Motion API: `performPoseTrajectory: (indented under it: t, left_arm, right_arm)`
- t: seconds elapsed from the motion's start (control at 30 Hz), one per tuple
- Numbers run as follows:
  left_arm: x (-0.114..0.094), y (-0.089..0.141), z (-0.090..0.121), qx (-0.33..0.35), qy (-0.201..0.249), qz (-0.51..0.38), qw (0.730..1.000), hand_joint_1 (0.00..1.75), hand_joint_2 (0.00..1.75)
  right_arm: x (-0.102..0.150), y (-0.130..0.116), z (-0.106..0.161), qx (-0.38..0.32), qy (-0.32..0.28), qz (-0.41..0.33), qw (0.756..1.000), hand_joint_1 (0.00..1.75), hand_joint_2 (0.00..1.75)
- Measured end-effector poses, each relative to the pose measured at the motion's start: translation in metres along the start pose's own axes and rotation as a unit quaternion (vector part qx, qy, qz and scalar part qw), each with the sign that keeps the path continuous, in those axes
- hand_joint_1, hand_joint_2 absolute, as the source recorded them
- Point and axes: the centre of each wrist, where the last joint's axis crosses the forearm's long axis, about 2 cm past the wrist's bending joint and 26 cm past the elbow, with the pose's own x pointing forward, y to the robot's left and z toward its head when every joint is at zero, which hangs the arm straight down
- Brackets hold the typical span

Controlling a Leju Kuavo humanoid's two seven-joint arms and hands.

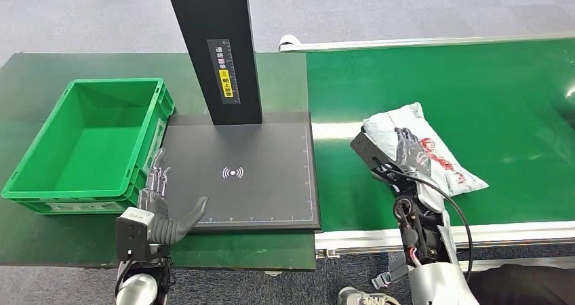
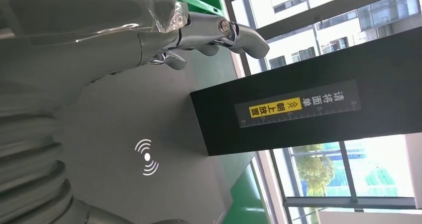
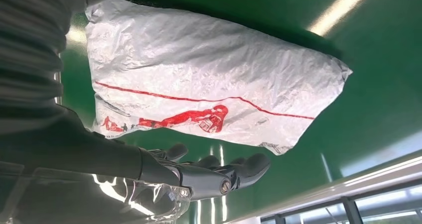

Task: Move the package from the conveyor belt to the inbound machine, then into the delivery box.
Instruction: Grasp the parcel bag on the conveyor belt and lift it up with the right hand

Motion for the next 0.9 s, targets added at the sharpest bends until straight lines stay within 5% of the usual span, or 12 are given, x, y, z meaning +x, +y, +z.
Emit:
performPoseTrajectory:
  t: [0.9]
  left_arm:
    - [-0.009, -0.003, -0.011, -0.018, 0.002, 0.033, 0.999, 0.00, 1.75]
  right_arm:
    - [-0.019, 0.029, -0.008, 0.119, 0.045, 0.045, 0.991, 0.00, 1.75]
